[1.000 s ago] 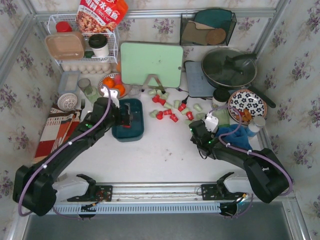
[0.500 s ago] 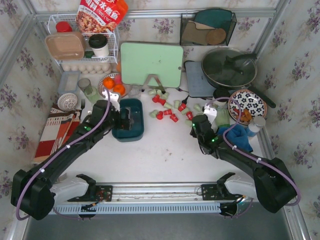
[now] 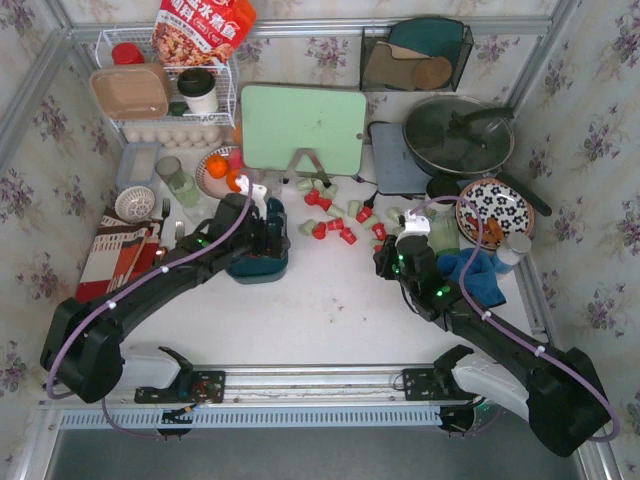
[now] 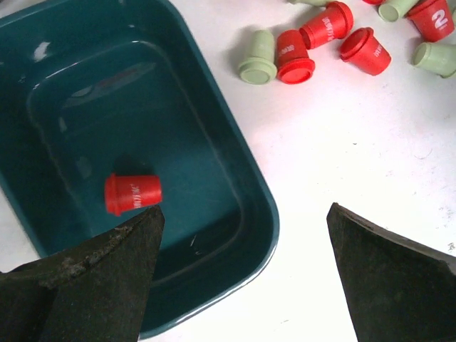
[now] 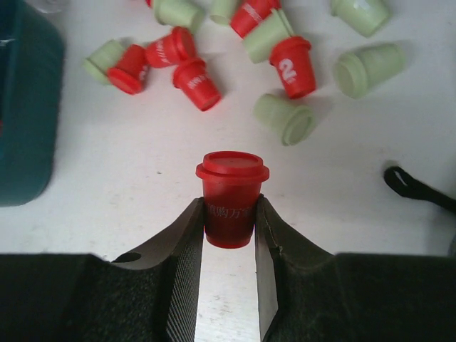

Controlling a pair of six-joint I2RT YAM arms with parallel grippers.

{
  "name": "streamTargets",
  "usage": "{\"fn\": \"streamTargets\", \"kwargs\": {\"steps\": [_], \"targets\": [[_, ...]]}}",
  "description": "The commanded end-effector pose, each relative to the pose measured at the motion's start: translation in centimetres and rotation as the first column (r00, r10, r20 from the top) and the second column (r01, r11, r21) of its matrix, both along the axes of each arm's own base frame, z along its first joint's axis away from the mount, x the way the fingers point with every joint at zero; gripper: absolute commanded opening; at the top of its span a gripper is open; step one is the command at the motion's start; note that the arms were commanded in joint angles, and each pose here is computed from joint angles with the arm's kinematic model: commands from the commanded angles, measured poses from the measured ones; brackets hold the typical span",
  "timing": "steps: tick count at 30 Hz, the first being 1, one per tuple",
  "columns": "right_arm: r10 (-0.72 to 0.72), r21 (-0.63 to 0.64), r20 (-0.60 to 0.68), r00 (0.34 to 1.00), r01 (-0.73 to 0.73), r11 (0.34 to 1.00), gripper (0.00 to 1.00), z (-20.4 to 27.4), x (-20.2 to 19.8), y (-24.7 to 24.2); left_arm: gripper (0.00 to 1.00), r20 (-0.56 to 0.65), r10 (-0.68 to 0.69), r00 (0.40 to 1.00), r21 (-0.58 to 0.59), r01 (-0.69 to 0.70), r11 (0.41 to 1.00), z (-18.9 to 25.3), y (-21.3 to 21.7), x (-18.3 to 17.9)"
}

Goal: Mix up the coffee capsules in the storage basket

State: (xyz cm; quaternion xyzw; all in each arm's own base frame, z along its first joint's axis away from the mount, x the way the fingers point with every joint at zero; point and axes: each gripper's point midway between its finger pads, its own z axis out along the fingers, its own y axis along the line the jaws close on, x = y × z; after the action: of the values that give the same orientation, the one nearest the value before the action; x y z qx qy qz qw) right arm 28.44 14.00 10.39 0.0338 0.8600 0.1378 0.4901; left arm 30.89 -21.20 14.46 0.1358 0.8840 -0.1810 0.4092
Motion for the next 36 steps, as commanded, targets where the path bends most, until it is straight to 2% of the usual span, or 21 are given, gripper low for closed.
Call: {"fn": "streamTargets", "kwargs": {"steps": [1,4,6,8,14,17,23,32,36], "targets": [[0.13,0.057,0.096,0.987,-0.136,0.989,0.03,2.7,-0.2,2.2,0.99,0.049,-0.101,0.994,-0.034,0.103,0.994,0.6,-3.2,0.3],[0.222,0.091,0.192,0.956,-0.242,0.966,0.03,4.9,-0.8,3.6,0.99,0.179,-0.284,0.942,0.004,0.288,0.958,1.6,-6.7,-1.2],[0.276,0.111,0.262,0.925,-0.313,0.943,0.04,6.5,-1.3,4.6,0.99,0.286,-0.438,0.852,0.069,0.437,0.897,2.1,-9.2,-3.1],[0.326,0.13,0.325,0.888,-0.383,0.915,0.04,7.9,-1.8,5.6,0.99,0.394,-0.539,0.745,0.143,0.53,0.836,2.4,-10.7,-4.3],[0.376,0.171,0.393,0.839,-0.469,0.867,0.04,9.9,-2.0,7.5,0.99,0.64,-0.621,0.452,0.271,0.624,0.733,4.1,-12.1,-6.4],[0.398,0.166,0.379,0.835,-0.485,0.859,0.04,9.7,-1.7,8.1,0.99,0.691,-0.63,0.356,0.325,0.625,0.71,4.3,-12.0,-7.2],[0.412,0.152,0.353,0.84,-0.486,0.861,0.04,8.5,-0.9,8.6,0.99,0.679,-0.656,0.33,0.341,0.65,0.679,4.4,-12.5,-7.5],[0.432,0.155,0.356,0.829,-0.508,0.848,0.04,8.4,-1.4,8.9,0.99,0.676,-0.646,0.354,0.322,0.647,0.691,3.3,-13.6,-6.8],[0.429,0.138,0.362,0.828,-0.502,0.854,0.04,8.7,-1.5,8.5,0.99,0.678,-0.649,0.347,0.329,0.646,0.689,3.7,-13.6,-6.8]]}}
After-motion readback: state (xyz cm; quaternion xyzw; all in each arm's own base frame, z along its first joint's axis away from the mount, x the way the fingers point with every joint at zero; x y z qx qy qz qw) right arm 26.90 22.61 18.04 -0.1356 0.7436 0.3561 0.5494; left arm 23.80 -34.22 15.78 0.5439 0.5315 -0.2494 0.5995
